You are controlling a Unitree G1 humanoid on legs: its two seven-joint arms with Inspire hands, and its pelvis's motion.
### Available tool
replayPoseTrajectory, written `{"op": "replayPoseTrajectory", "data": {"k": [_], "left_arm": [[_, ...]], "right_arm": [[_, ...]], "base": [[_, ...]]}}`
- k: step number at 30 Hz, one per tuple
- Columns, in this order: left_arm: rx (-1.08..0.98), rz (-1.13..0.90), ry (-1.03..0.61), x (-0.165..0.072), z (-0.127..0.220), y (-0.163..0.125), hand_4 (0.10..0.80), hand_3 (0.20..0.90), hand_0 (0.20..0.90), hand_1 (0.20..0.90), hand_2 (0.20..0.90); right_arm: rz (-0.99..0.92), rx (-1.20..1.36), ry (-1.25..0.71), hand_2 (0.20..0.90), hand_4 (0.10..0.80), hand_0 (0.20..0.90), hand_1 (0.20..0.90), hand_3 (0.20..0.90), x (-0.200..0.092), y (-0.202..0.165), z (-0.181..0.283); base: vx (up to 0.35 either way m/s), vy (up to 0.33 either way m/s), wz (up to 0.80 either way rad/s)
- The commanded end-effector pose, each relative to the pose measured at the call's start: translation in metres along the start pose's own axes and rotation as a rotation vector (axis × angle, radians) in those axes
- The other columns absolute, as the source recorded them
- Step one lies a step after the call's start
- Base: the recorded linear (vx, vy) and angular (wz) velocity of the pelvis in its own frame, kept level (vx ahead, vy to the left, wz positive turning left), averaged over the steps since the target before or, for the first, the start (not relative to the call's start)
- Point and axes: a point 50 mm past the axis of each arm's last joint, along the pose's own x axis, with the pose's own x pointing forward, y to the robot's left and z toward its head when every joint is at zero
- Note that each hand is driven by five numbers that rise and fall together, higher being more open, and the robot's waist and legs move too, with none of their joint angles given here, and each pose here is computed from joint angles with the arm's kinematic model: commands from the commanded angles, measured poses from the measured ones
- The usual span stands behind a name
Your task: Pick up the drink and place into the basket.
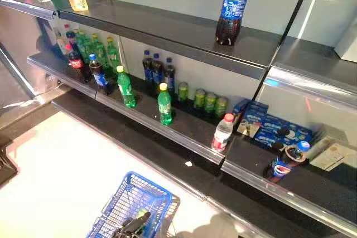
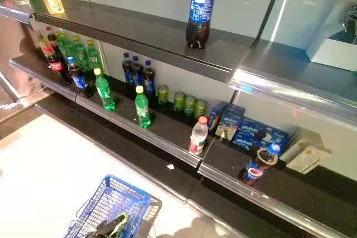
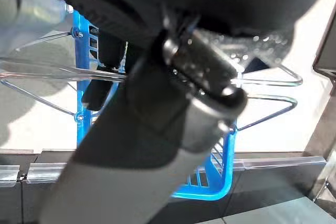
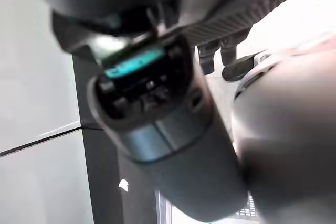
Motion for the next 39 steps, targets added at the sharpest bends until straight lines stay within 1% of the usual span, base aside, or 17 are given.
{"op": "replayPoseTrajectory", "data": {"k": [1, 14, 21, 23, 28, 30, 32, 35, 39], "left_arm": [[0.126, -0.031, -0.050, 0.003, 0.015, -0.004, 0.100, 0.200, 0.300, 0.300, 0.300], [0.130, -0.032, -0.055, 0.002, 0.013, -0.002, 0.100, 0.200, 0.300, 0.300, 0.300], [0.140, -0.028, -0.057, 0.002, 0.013, -0.002, 0.100, 0.200, 0.300, 0.300, 0.300], [0.145, -0.027, -0.059, 0.002, 0.014, -0.002, 0.100, 0.200, 0.300, 0.300, 0.300], [0.158, -0.027, -0.076, 0.003, 0.022, -0.004, 0.100, 0.200, 0.300, 0.300, 0.300], [0.163, -0.029, -0.085, 0.003, 0.026, -0.005, 0.100, 0.200, 0.300, 0.300, 0.300], [0.163, -0.030, -0.089, 0.003, 0.028, -0.005, 0.100, 0.200, 0.300, 0.300, 0.300], [0.161, -0.029, -0.103, 0.002, 0.031, -0.004, 0.100, 0.200, 0.300, 0.300, 0.300], [0.152, -0.016, -0.107, 0.000, 0.029, 0.002, 0.100, 0.200, 0.300, 0.300, 0.300]], "right_arm": [[-0.024, -0.044, 0.023, 0.900, 0.800, 0.900, 0.900, 0.900, 0.000, -0.007, 0.002], [-0.029, -0.033, 0.021, 0.900, 0.800, 0.900, 0.900, 0.900, 0.000, -0.008, 0.000], [-0.043, -0.117, -0.069, 0.900, 0.800, 0.900, 0.900, 0.900, 0.001, -0.006, 0.013], [-0.043, -0.153, -0.120, 0.900, 0.800, 0.900, 0.900, 0.900, 0.001, -0.004, 0.021], [-0.015, -0.241, -0.342, 0.900, 0.800, 0.900, 0.900, 0.900, -0.004, 0.008, 0.062], [-0.002, -0.258, -0.453, 0.900, 0.800, 0.900, 0.900, 0.900, -0.010, 0.016, 0.085], [-0.001, -0.268, -0.507, 0.900, 0.800, 0.900, 0.900, 0.900, -0.014, 0.019, 0.095], [-0.005, -0.326, -0.708, 0.900, 0.800, 0.900, 0.900, 0.900, -0.037, 0.033, 0.128], [-0.010, -0.341, -0.924, 0.900, 0.800, 0.900, 0.900, 0.900, -0.069, 0.037, 0.154]], "base": [[0.000, 0.000, 0.00], [0.000, 0.000, 0.00], [0.000, 0.000, 0.00], [0.000, 0.000, 0.00], [-0.021, -0.025, 0.00], [-0.034, -0.034, 0.00], [0.000, 0.000, 0.00], [-0.020, -0.022, 0.00], [0.000, 0.000, 0.00]]}}
